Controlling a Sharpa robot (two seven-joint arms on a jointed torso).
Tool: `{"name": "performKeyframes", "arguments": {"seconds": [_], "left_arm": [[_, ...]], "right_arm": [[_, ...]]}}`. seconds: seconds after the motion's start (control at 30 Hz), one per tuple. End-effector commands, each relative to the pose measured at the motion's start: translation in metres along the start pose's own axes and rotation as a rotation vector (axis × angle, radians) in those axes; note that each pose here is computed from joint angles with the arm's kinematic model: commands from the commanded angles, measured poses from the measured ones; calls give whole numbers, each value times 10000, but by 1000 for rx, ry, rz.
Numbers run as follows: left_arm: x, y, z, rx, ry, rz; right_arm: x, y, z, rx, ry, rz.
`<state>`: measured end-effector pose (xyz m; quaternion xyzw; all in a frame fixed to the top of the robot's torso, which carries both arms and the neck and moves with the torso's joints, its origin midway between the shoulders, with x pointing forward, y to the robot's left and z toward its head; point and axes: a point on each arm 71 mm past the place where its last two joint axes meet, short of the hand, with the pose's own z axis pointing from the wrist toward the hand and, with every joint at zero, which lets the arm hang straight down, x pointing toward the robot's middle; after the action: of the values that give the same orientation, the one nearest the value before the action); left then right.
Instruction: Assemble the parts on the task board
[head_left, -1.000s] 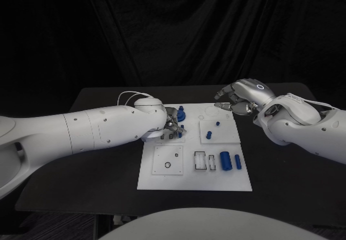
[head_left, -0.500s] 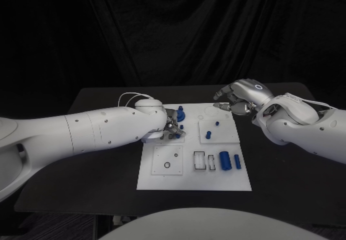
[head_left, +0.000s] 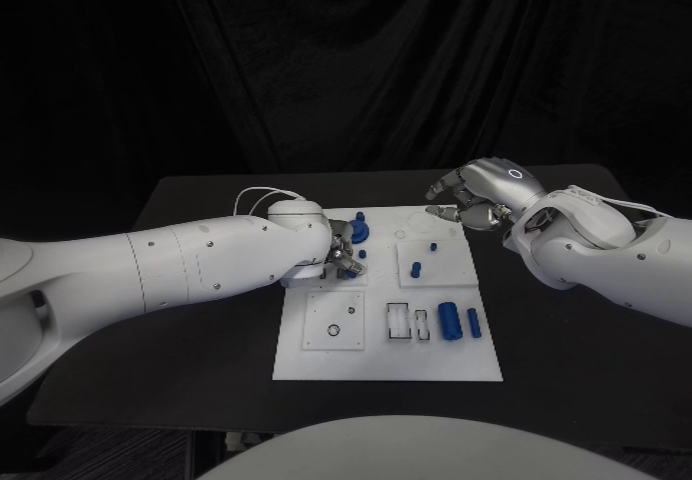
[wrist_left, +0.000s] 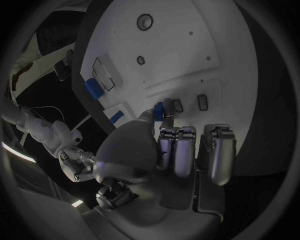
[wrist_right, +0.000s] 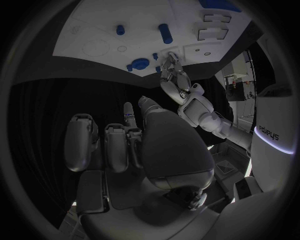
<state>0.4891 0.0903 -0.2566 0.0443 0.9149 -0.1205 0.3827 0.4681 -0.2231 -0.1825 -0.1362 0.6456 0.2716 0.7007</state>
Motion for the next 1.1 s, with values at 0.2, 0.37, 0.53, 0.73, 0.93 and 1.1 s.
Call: {"name": "performKeyframes", "arguments": {"seconds": [0.2,0.37,0.53,0.73,0.93,1.1], "left_arm": [[24,17,-26,22,-21,-22],[9,87,-66,19,-56,-50],[-29,177,-121,15,-95,-83],[-76,306,-183,-3,-128,-110],[-76,354,-186,-21,-121,-108],[-65,349,-174,-24,-126,-111]], "right_arm": [[21,-22,-18,16,9,-1],[21,-37,-32,21,10,-1],[19,-51,-41,25,9,-2],[19,-67,-44,31,11,-4],[25,-70,-41,33,14,-5],[30,-66,-39,33,17,-4]]}}
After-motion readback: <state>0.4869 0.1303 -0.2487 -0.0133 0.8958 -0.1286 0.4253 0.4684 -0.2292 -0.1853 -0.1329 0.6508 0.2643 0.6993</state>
